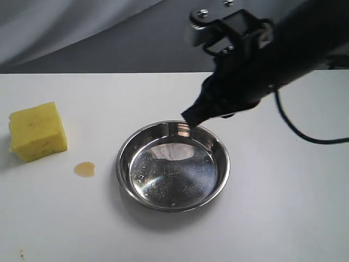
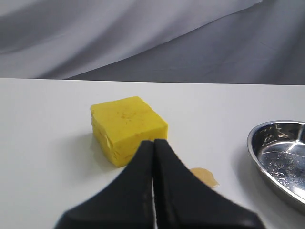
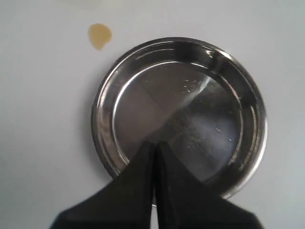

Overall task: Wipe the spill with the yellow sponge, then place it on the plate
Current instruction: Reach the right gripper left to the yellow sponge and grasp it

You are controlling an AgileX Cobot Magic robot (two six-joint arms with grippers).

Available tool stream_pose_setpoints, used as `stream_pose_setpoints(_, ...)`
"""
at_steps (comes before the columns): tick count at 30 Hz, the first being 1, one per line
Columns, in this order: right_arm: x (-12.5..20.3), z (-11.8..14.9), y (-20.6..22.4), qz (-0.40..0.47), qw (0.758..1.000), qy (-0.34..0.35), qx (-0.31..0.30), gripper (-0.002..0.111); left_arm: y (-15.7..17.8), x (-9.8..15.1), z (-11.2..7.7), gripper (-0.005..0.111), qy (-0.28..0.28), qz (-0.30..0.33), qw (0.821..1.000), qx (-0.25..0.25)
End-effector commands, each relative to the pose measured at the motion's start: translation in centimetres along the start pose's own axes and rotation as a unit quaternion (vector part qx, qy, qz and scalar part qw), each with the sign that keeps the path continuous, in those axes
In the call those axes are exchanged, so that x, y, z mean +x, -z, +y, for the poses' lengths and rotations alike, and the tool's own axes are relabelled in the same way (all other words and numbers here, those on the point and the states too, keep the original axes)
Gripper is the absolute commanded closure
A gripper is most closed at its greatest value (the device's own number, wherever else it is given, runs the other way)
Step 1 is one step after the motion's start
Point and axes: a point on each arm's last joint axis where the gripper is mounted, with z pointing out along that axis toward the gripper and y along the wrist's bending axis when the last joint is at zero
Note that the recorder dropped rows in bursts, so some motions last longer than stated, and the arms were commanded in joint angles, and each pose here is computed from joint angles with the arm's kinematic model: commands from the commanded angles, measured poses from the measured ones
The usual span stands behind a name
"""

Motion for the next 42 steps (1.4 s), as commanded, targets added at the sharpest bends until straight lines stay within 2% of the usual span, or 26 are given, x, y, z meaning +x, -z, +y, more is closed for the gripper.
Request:
stream_pose_setpoints(1,-3.3,1.8,-3.0,0.025,0.998,0.035,-0.034,0.108,0.0,0.0,0.0,0.107,0.0,-0.005,1.0,0.002)
stream_pose_setpoints(10,-9.5,5.8,-9.6,0.038,0.992,0.091,-0.073,0.108,0.0,0.0,0.0,0.107,0.0,-0.005,1.0,0.005)
stream_pose_setpoints(14,-11.2,6.4,-12.8,0.045,0.992,0.083,-0.081,0.108,0.0,0.1,-0.2,0.107,-0.003,-0.004,1.0,0.018)
stream_pose_setpoints(20,-12.7,6.1,-17.7,0.036,0.994,0.058,-0.08,0.107,0.0,0.1,-0.2,0.107,-0.003,-0.003,1.0,0.019)
stream_pose_setpoints(23,-13.2,5.9,-19.8,0.016,0.996,0.052,-0.077,0.096,0.0,0.1,-0.2,0.107,-0.003,-0.003,1.0,0.019)
stream_pose_setpoints(29,-14.2,5.6,-22.8,-0.059,0.996,0.013,-0.069,0.062,0.0,0.1,-0.2,0.107,-0.003,-0.003,1.0,0.019)
stream_pose_setpoints(32,-14.3,5.3,-24.3,-0.089,0.994,-0.005,-0.063,0.051,0.0,0.1,-0.2,0.107,-0.003,-0.003,1.0,0.019)
stream_pose_setpoints(35,-14.2,5.1,-25.8,-0.116,0.992,-0.013,-0.057,0.046,0.0,0.1,-0.2,0.107,-0.003,-0.003,1.0,0.019)
stream_pose_setpoints(42,-13.9,5.0,-28.0,-0.16,0.983,-0.06,-0.071,0.045,0.0,0.1,-0.2,0.107,-0.003,-0.003,1.0,0.019)
